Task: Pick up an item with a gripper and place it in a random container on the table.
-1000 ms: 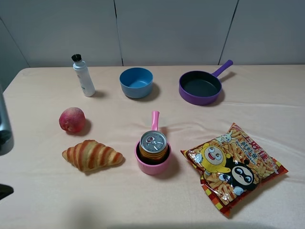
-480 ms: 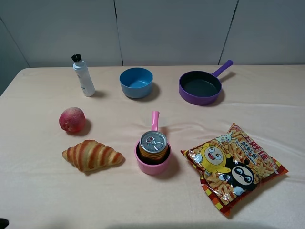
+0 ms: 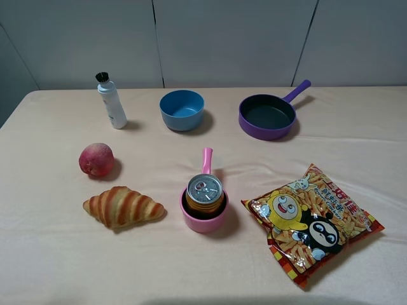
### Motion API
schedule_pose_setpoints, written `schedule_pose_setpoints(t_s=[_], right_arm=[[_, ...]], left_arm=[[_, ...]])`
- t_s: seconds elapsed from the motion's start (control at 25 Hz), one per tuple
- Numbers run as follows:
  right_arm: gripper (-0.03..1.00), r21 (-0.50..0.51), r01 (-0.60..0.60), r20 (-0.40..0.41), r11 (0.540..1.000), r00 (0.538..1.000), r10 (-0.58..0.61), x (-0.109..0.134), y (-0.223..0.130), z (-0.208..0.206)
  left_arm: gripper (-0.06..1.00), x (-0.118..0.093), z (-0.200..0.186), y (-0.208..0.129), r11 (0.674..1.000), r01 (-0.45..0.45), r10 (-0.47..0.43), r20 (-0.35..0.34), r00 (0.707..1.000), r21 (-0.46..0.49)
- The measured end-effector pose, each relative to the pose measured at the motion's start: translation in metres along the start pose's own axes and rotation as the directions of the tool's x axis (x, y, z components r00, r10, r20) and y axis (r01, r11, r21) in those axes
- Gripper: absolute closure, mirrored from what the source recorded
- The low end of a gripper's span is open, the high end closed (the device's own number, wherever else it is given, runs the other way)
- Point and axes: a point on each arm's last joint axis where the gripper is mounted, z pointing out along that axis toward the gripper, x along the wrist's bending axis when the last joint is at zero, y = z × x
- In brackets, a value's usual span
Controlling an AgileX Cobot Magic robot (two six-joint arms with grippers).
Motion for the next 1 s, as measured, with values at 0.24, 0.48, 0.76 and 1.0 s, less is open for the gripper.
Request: schedule_pose_setpoints(t_s=[0.24,0.48,0.76,1.0], right_arm=[[0.27,0.0,0.0,0.0,1.0,1.0,0.0,0.0,0.0,0.0],[0.27,0.0,0.0,0.0,1.0,1.0,0.0,0.0,0.0,0.0],[0.27,0.0,0.0,0.0,1.0,1.0,0.0,0.0,0.0,0.0],[0.27,0.0,0.0,0.0,1.0,1.0,0.0,0.0,0.0,0.0]], left_arm=[[-0.05,-0.001,-0.016,-0.015,0.979,0.105,-0.126,-0.11,0.986,-0.177],[-0.05,-0.006,-0.023,-0.024,0.955,0.128,-0.175,-0.161,0.971,-0.268],[-0.05,-0.009,-0.027,-0.03,0.941,0.113,-0.173,-0.165,0.971,-0.32],[-0.05,-0.009,-0.027,-0.03,0.941,0.113,-0.173,-0.165,0.971,-0.32]])
